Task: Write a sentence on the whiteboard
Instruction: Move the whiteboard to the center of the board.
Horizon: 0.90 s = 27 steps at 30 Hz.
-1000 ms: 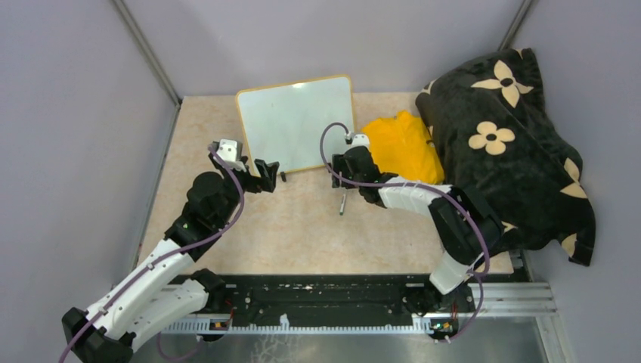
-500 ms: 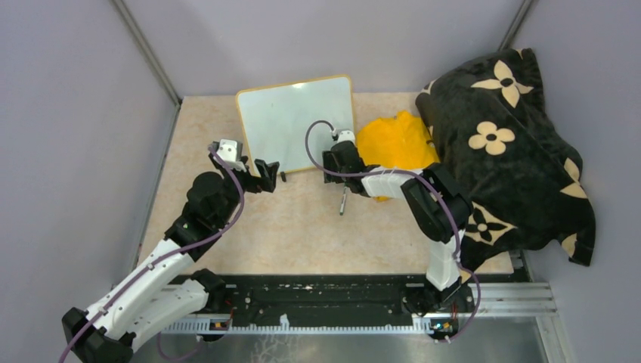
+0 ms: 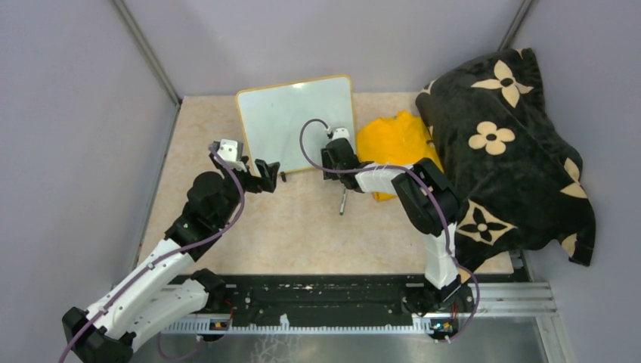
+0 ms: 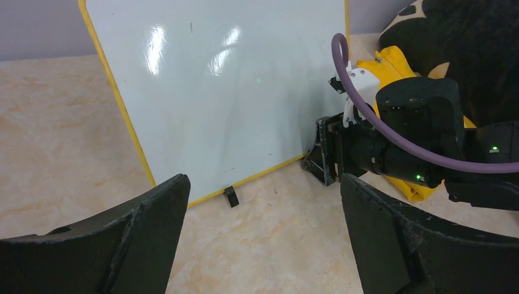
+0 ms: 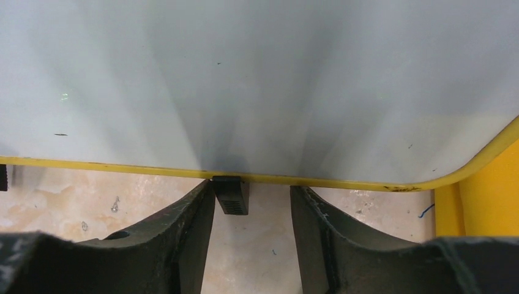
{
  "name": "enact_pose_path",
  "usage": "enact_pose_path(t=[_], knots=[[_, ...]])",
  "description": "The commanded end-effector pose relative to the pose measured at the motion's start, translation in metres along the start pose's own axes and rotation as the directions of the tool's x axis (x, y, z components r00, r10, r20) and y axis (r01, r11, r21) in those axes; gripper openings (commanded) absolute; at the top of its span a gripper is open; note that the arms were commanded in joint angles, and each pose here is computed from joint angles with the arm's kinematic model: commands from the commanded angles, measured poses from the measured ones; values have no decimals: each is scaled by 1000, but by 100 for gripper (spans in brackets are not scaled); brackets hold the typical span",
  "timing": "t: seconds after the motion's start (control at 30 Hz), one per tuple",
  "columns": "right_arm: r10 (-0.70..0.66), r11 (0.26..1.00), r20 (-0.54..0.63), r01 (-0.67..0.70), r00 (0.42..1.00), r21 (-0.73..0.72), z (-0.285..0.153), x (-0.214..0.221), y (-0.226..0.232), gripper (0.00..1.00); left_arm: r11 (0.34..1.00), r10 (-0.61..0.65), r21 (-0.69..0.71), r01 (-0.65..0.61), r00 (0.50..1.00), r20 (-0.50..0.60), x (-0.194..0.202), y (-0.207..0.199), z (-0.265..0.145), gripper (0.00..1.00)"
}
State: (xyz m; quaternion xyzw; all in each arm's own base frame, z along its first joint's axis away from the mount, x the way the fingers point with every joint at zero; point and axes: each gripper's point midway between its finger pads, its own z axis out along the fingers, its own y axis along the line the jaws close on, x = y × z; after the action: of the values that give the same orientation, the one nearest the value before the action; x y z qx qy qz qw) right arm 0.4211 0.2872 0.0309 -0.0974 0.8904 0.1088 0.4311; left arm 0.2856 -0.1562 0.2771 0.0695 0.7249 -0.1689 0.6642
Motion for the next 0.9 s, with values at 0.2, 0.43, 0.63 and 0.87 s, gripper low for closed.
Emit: enact_pose_path(t=[0.2,0.43,0.63,0.87], knots=[[-9,1000,79,10,997,-9,9,-25,11,42,1000,-6,15,5,1000,18,-3,-4,2,99],[-32,999,86,33,996,-11,10,-24,16,31,1000,-4,10,4,1000,14,-1,-3,3,99],[-60,998,83,61,995,-15,5,-15,23,14,1000,-4,9,4,1000,11,0,-3,3,99],[-87,996,67,87,994,-4,-10,2,21,0,1000,-12,17,12,1000,14,-2,-4,3,99]])
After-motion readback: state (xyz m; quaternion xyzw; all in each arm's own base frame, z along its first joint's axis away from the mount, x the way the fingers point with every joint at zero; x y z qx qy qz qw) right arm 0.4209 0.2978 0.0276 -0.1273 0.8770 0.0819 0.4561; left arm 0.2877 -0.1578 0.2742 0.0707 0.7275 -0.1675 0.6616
